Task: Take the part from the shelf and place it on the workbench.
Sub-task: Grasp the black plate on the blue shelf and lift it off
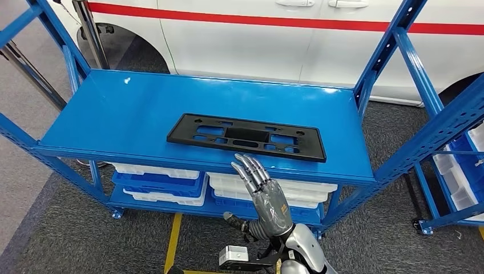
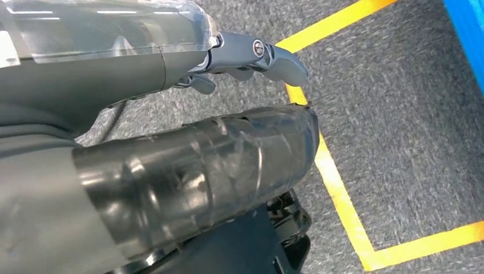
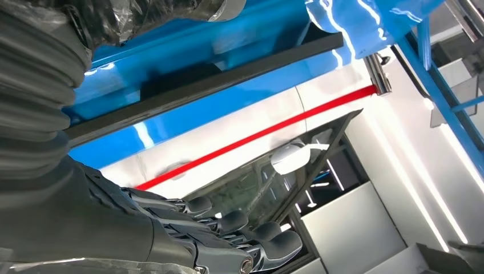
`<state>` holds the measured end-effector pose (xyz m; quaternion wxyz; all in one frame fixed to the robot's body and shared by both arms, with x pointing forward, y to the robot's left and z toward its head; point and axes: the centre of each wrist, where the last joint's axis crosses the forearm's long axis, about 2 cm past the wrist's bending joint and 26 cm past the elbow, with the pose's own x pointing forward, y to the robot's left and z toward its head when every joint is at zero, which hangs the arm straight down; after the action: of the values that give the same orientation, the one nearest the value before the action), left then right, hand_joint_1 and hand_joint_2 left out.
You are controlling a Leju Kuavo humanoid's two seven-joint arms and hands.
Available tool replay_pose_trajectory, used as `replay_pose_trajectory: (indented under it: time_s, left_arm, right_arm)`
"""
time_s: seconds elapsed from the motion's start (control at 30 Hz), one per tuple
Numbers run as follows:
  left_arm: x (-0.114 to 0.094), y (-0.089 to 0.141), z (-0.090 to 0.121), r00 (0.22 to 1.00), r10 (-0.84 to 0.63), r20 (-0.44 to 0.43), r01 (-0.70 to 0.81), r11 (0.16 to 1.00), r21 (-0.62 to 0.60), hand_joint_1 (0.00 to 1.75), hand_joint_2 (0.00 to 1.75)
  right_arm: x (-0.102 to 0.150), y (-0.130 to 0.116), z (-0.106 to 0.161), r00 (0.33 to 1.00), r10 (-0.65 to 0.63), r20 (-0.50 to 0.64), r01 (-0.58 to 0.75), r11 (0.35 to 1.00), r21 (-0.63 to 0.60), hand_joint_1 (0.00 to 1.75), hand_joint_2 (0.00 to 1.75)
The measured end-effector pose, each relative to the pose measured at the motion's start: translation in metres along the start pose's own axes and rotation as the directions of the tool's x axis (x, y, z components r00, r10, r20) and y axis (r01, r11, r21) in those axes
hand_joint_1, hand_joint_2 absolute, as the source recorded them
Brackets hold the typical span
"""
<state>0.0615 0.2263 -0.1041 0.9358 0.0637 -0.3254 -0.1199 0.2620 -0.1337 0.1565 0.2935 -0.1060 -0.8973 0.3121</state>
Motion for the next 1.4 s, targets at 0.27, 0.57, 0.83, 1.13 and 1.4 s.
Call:
replay_pose_trajectory:
  time_s: [0.27, 0.57, 0.83, 1.13, 1.4]
  left_arm:
    - [0.0, -0.001, 0.0, 1.0, 0.002, -0.001, -0.002, 1.0, -0.004, 0.0, 0.0]
    - [-0.002, -0.001, 0.002, 1.0, -0.001, -0.007, 0.001, 1.0, -0.008, 0.0, 0.0]
    - [-0.001, -0.001, 0.001, 1.0, -0.009, -0.004, 0.009, 1.0, -0.013, 0.0, 0.0]
    - [-0.003, -0.001, 0.002, 1.0, -0.013, -0.008, 0.013, 1.0, -0.016, 0.0, 0.0]
    - [0.001, -0.003, 0.0, 1.0, -0.01, -0.001, 0.01, 1.0, -0.022, 0.0, 0.0]
  right_arm:
    - [-0.001, 0.0, 0.002, 1.0, 0.003, -0.015, -0.003, 1.0, 0.008, 0.0, 1.75]
    - [-0.006, -0.002, 0.004, 0.997, 0.054, -0.047, -0.053, 0.999, 0.012, 0.0, 1.75]
    - [-0.013, -0.007, 0.006, 0.988, 0.13, -0.081, -0.129, 0.992, 0.016, 0.0, 1.75]
    - [-0.022, -0.01, 0.014, 0.98, 0.165, -0.109, -0.162, 0.986, 0.04, 0.0, 1.75]
    - [-0.025, -0.011, 0.018, 0.976, 0.181, -0.121, -0.175, 0.983, 0.054, 0.0, 1.75]
